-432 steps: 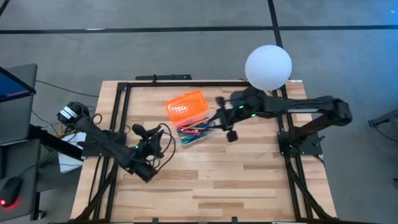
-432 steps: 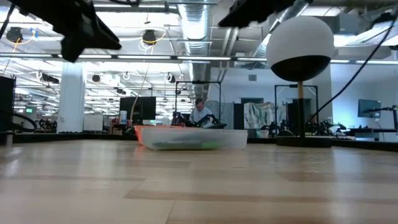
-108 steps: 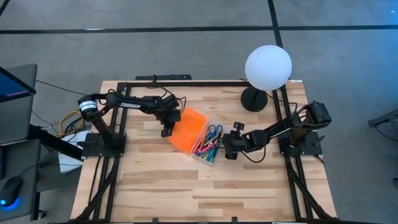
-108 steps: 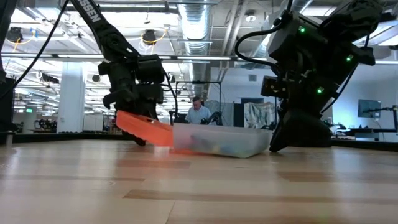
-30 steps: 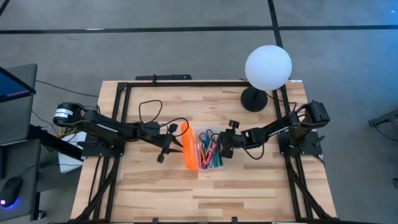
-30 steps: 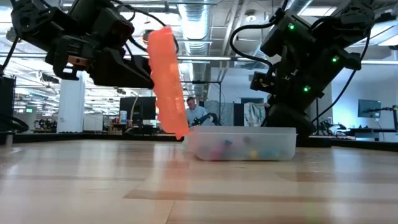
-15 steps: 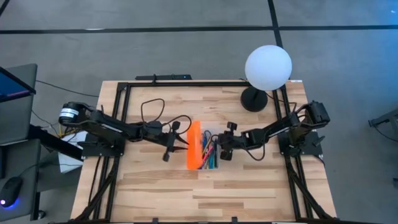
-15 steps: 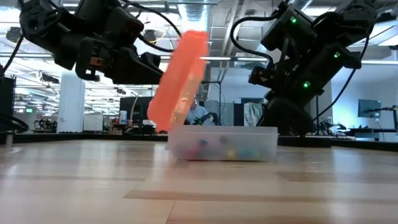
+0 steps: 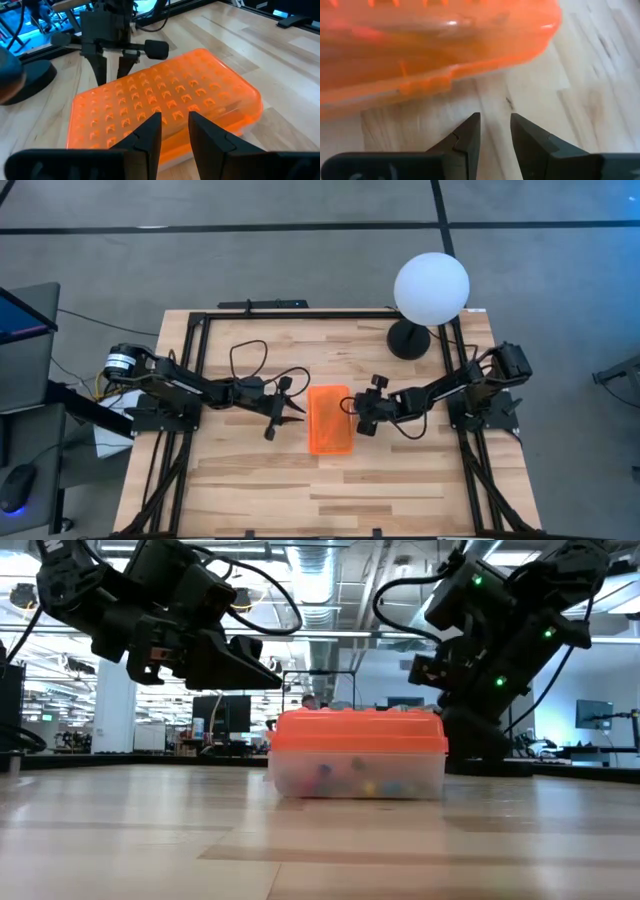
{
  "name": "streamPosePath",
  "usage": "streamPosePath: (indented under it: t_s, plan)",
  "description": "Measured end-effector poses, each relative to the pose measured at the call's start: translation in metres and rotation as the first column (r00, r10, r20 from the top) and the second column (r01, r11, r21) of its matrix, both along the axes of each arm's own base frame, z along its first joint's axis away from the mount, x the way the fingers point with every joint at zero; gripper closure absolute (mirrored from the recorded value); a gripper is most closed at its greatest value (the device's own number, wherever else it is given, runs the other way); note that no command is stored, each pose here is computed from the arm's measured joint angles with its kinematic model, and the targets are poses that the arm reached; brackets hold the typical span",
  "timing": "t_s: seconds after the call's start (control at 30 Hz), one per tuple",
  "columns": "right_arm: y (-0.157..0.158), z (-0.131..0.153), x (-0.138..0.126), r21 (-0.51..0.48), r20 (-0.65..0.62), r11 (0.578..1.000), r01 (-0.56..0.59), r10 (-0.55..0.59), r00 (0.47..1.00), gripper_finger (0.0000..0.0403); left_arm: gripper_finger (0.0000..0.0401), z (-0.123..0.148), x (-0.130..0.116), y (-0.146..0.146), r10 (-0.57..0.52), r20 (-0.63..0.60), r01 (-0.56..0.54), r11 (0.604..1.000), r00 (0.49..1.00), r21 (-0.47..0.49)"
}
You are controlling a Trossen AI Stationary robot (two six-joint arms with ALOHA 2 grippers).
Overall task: Pick & place school supplies into a supply box
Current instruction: Close the supply box
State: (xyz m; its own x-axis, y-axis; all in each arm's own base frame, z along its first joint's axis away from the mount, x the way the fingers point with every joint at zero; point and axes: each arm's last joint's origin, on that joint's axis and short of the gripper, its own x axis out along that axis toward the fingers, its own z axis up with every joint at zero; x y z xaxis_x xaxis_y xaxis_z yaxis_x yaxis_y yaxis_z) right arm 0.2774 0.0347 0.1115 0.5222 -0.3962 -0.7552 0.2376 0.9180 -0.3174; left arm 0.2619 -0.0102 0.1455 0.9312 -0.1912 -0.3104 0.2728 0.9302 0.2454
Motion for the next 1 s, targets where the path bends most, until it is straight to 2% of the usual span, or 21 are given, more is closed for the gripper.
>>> streamPosePath:
  t_s: [0.13,0.3,0.43,0.57,0.73,0.87,1.0]
  plan:
    - [0.000,0.011,-0.005,-0.006,0.013,1.000,0.022,-0.022,1.000,0.0301,0.0308,0.000,0.000,0.000,0.003,0.000,-0.003,1.000,1.000,0.001]
    - [0.012,0.039,-0.012,-0.041,0.120,0.999,0.011,-0.006,0.993,0.0301,0.0308,0.000,0.000,0.000,0.039,-0.005,-0.039,0.999,0.999,-0.013]
    - [0.030,0.058,-0.012,-0.070,0.230,0.994,-0.083,0.097,0.968,0.0301,0.0308,0.000,0.000,0.002,0.096,-0.009,-0.096,0.995,0.995,-0.016]
    - [0.045,0.060,-0.005,-0.088,0.290,0.973,-0.213,0.230,0.929,0.0301,0.0308,0.000,0.000,0.002,0.115,-0.010,-0.115,0.993,0.993,-0.014]
    - [0.040,0.043,0.009,0.001,0.278,0.947,-0.320,0.307,0.910,0.0301,0.0308,0.000,0.000,0.002,0.118,-0.010,-0.118,0.993,0.993,-0.017]
    - [0.029,0.035,0.014,0.037,0.268,0.959,-0.282,0.263,0.927,0.0301,0.0308,0.000,0.000,0.002,0.118,-0.010,-0.118,0.993,0.993,-0.017]
    - [0.021,0.035,0.016,0.117,0.281,0.950,-0.289,0.248,0.927,0.0301,0.0308,0.000,0.000,0.002,0.118,-0.011,-0.118,0.993,0.993,-0.017]
